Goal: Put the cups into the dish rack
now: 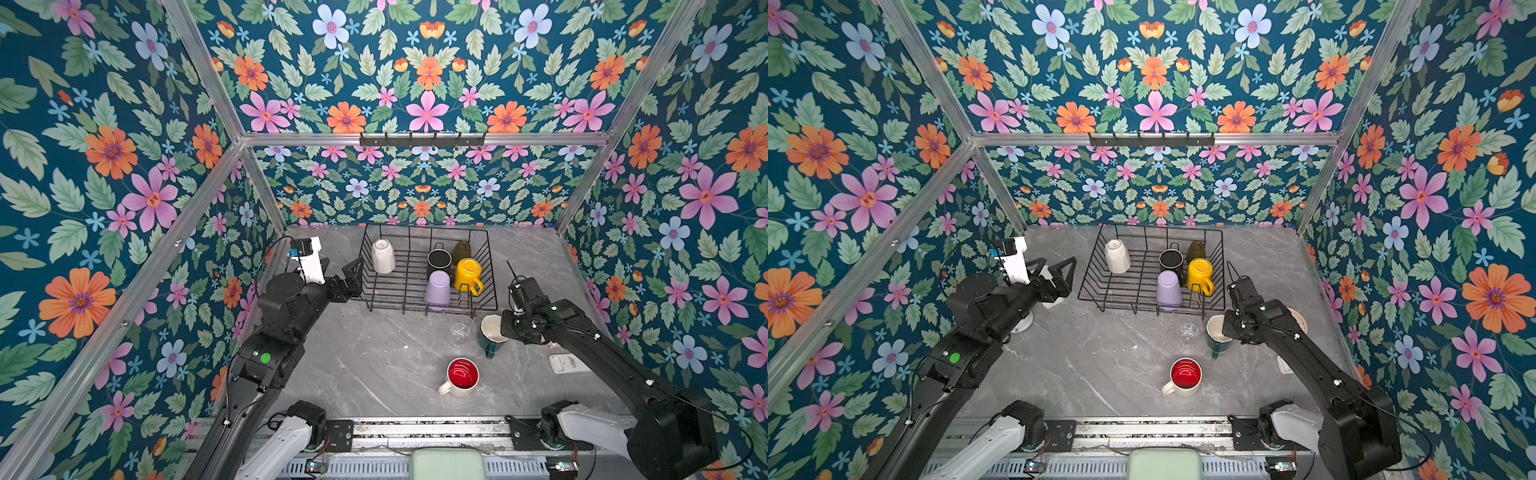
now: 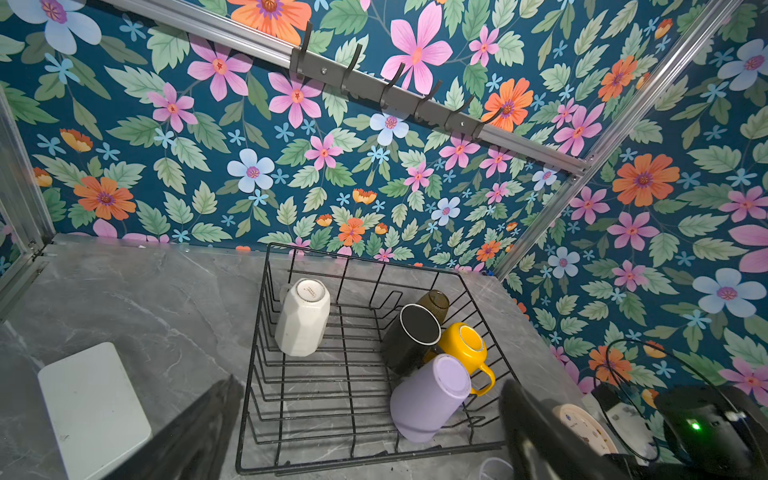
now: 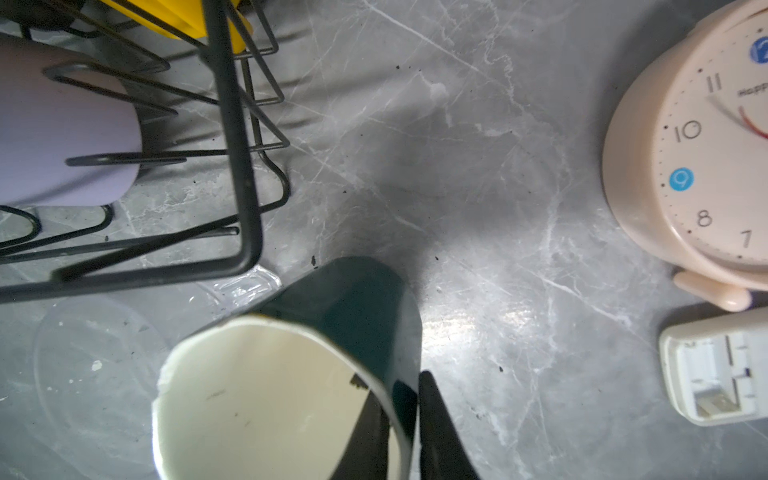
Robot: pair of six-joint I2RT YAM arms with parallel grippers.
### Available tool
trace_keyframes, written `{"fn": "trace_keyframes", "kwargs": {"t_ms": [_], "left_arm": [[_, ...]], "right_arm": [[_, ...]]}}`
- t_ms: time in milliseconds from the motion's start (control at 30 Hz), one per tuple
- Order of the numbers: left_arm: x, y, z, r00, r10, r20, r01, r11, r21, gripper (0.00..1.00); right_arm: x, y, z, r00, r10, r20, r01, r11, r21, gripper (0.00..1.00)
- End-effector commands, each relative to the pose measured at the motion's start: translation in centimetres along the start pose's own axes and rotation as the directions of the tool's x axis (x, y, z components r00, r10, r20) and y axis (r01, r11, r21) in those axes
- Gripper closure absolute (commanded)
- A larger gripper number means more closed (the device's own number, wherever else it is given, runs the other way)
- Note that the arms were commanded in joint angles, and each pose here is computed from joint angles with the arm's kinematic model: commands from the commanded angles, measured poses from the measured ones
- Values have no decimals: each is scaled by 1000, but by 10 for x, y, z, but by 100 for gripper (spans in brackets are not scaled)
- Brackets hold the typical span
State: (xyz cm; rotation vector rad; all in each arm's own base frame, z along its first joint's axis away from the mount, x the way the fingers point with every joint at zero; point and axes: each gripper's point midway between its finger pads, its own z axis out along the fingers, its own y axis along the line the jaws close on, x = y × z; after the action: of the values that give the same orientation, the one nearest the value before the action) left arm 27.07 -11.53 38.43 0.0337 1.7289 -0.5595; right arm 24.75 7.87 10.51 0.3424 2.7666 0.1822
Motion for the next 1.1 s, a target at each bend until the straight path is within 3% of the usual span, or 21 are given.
{"fn": "trace_keyframes", "kwargs": {"t_ms": [0,200,567,867,1067], "left_arm": [[-2,1,-2,1000,1,10,-1,1000,-6,0],[1,2,-3,1000,-6,4,7,1000,-8,0],[1,-3,-6,999,-23,28,22,999,34,0],[10,-23,-3,996,-81,30,75,982,173,0],[31,-42,10,987,-154,-51,162,939,304,1]], "right_arm": [[1,-8,0,1000,-17,1,17,999,39,89],[5,-15,-2,1000,-23,2,22,998,67,100],[11,-20,-36,999,-23,34,21,999,45,100],[4,-1,-103,990,-4,144,22,992,-124,100],[-3,31,-141,983,7,185,52,949,-312,100]]}}
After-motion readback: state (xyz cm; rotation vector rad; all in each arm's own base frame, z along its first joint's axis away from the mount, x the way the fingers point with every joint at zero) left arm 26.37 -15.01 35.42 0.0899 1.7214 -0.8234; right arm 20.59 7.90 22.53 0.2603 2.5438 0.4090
